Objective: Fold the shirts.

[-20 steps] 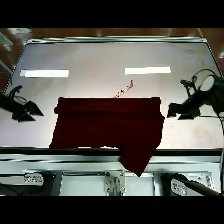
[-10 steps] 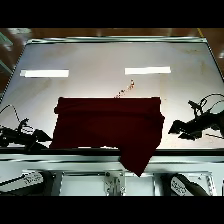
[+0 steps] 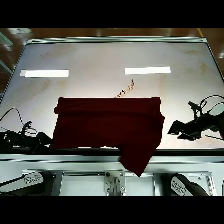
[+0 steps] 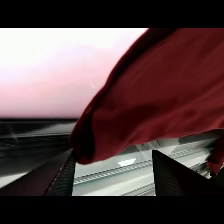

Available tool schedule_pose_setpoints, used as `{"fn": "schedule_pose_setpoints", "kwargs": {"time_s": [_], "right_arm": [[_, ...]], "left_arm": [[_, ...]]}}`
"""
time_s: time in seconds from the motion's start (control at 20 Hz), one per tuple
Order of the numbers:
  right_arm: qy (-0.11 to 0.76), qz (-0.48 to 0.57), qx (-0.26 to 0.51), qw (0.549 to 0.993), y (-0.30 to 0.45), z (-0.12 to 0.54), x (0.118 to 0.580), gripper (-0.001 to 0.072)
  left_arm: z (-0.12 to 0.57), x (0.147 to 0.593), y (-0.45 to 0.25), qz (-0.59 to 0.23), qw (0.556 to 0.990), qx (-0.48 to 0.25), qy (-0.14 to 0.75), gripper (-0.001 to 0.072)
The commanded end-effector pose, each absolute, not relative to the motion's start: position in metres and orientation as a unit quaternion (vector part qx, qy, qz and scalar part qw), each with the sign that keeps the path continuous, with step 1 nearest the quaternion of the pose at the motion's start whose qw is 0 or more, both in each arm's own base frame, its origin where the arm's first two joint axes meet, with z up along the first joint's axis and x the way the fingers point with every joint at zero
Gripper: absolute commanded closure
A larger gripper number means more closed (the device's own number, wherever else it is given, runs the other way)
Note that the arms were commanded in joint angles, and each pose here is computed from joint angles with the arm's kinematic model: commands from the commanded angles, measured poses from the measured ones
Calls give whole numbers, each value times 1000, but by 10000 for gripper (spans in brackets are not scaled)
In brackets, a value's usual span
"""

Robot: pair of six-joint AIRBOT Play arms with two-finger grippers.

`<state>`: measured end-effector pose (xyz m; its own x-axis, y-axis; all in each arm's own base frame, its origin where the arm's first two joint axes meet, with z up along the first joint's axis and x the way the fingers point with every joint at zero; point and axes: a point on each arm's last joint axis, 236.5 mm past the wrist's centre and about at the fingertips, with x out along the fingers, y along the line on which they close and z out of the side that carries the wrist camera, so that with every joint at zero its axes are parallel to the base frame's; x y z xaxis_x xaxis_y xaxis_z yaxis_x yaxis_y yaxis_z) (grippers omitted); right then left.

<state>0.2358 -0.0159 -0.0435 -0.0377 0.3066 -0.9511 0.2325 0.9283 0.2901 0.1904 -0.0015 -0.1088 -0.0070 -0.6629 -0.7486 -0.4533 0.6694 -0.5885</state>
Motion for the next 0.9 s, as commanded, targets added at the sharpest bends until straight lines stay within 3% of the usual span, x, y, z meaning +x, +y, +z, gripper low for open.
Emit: {"fn": "schedule_pose_setpoints", "kwargs": {"time_s": [0.0, 0.05, 0.15, 0.2, 0.45, 0.7, 0.8, 0.85], "right_arm": [[721, 23, 193, 666, -16, -43, 235, 82], [722, 23, 193, 665, -15, -43, 235, 82], [722, 19, 196, 663, -15, -43, 234, 83], [722, 18, 196, 663, -16, -43, 234, 82], [782, 60, 206, 585, 22, -73, 175, 82], [782, 89, 238, 569, 73, -109, 144, 82], [768, 86, 247, 584, 81, -117, 151, 84], [757, 79, 252, 598, 83, -120, 159, 118]], "left_arm": [[-116, 194, -6, -84, 591, -395, 698, 254], [-117, 194, -7, -85, 591, -394, 699, 340], [-116, 193, -8, -87, 589, -394, 700, 633], [-115, 192, -9, -96, 591, -389, 700, 672], [-114, 192, -10, -102, 591, -390, 699, 673], [-115, 194, -9, -99, 594, -388, 697, 673], [-116, 195, -8, -96, 597, -387, 696, 672], [-116, 195, -7, -96, 598, -387, 696, 672]]}}
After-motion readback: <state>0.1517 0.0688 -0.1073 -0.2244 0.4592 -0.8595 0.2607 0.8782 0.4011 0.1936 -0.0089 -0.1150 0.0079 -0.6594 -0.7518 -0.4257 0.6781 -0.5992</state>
